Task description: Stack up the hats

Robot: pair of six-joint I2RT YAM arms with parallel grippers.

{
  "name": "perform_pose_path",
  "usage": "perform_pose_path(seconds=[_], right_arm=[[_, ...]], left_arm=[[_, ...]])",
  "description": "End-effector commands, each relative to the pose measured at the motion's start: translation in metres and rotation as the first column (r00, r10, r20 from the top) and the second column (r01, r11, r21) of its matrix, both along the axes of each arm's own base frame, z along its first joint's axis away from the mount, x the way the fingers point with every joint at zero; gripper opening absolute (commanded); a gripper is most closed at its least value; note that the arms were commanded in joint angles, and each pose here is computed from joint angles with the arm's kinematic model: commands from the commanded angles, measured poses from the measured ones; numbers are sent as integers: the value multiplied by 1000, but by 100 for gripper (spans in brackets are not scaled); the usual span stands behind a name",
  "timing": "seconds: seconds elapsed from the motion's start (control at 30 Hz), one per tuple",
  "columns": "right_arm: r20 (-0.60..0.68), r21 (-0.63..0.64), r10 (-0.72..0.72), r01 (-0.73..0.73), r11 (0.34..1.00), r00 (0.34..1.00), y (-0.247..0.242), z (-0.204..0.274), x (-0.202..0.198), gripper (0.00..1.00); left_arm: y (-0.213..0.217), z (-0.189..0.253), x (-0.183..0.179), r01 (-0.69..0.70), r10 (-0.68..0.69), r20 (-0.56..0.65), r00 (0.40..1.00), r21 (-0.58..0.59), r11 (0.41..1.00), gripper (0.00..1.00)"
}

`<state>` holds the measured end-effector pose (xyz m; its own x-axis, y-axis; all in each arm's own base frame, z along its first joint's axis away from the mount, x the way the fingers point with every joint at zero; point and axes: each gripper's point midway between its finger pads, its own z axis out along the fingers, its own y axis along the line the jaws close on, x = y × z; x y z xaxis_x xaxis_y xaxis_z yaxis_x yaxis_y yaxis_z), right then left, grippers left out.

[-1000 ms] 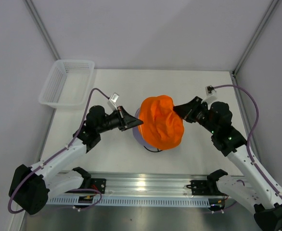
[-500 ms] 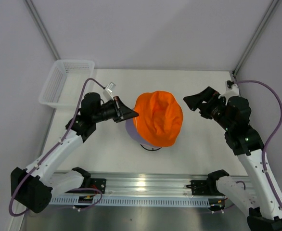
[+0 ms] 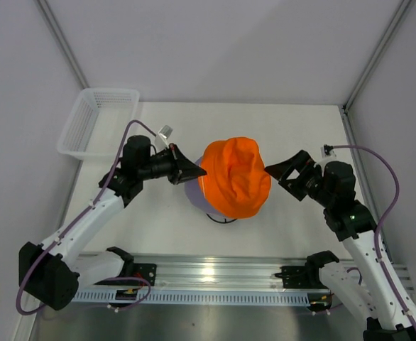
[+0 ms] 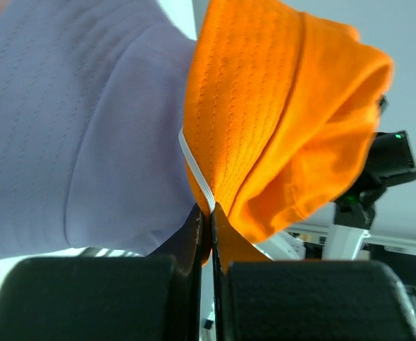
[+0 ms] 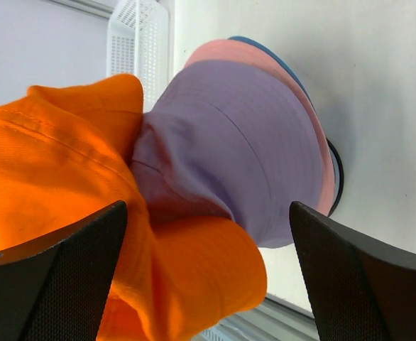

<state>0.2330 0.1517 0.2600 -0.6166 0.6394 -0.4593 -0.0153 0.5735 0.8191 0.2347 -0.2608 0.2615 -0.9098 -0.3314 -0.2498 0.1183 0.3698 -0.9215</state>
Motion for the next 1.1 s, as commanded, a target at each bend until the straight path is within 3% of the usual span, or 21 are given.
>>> perform_pose_path(seconds=[0.0, 0.27, 0.4, 0.6, 0.77, 0.93, 1.07], right_arm=[[76, -5, 17, -17, 1000, 997, 2, 29, 7, 100], [110, -46, -53, 58, 997, 992, -9, 44, 25, 99], [132, -111, -87, 102, 989, 988, -22, 58, 32, 100], [192, -123, -105, 131, 984, 976, -30, 75, 28, 100], [182, -119, -37, 59, 991, 983, -19, 72, 23, 100], [118, -74, -24, 33, 997, 993, -12, 49, 19, 100], [-8, 57, -50, 50, 997, 999, -4, 25, 14, 100]], left_arm=[[3, 56, -15, 12, -8, 45, 999, -93, 996, 1], [14, 130, -4, -143, 163, 71, 984, -231, 962, 1], [18, 141, 10, -224, 248, 55, 967, -271, 936, 1], [24, 115, 41, -366, 372, -23, 928, -238, 899, 1], [40, 100, 57, -513, 511, -67, 857, -196, 836, 1], [43, 102, 37, -473, 476, -31, 879, -183, 861, 1], [50, 102, 16, -487, 491, -32, 871, -195, 851, 1]])
